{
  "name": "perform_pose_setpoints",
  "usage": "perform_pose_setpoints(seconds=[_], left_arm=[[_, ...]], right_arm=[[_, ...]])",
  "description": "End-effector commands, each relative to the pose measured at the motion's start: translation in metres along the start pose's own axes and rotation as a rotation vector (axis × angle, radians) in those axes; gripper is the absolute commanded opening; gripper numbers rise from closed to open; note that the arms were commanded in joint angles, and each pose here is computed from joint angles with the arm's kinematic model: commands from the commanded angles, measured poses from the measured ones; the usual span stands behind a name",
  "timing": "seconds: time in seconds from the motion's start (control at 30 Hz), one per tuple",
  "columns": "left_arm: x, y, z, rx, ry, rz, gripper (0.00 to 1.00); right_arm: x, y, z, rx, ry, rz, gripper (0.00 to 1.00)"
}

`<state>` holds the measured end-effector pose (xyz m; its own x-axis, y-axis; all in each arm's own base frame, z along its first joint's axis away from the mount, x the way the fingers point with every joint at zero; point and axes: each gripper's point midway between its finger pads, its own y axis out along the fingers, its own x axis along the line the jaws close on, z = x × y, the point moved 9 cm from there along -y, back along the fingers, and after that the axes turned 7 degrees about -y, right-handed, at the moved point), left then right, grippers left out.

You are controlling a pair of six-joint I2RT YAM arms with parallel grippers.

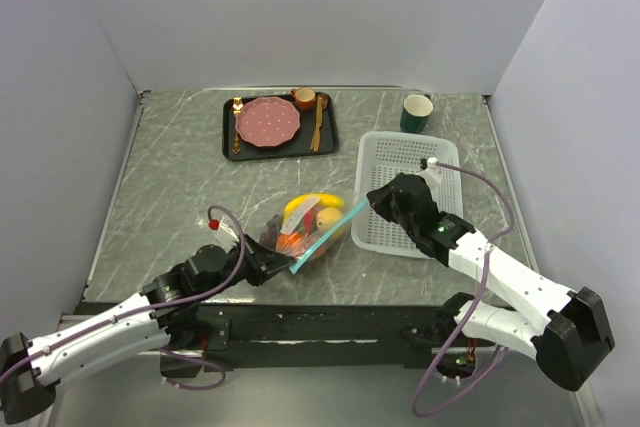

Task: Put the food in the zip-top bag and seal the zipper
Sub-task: Zip the zipper food storage bag at the center of the board, then reset both arms

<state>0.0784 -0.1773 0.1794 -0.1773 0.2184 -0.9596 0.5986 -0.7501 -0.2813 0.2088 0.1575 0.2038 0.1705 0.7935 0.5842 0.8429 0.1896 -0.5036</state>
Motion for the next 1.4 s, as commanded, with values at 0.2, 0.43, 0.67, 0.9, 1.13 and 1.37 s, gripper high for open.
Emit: perform_pose_setpoints(seconds=[0.2,0.43,0.67,0.9,1.13,1.37], left_arm=[[-0.014,0.0,-0.003,-0.024,0.05,0.029,0.14],[-0.03,-0.004,-0.007,-0.071,0.142,0.02,0.67],[-0.044,-0.021,-0.025,-0.233,0.242,-0.061,0.99],[-0.074,-0.037,-0.045,-0.414,0.389,-0.131,0.99],[-0.109,-0.035,-0.068,-0.571,0.549,-0.278,0.99],[-0.134,-0.012,-0.125,-0.606,0.643,-0.369,0.99]], right_arm=[[0.01,-0.006,-0.036,-0.145,-0.08,0.005,0.43],[-0.002,-0.031,-0.056,-0.254,-0.116,0.076,0.77],[-0.02,-0.033,-0.071,-0.272,-0.145,0.195,0.86],[-0.04,-0.029,-0.091,-0.277,-0.161,0.271,0.87],[-0.062,-0.034,-0.121,-0.309,-0.152,0.398,0.93],[-0.082,-0.025,-0.142,-0.272,-0.21,0.44,1.0]])
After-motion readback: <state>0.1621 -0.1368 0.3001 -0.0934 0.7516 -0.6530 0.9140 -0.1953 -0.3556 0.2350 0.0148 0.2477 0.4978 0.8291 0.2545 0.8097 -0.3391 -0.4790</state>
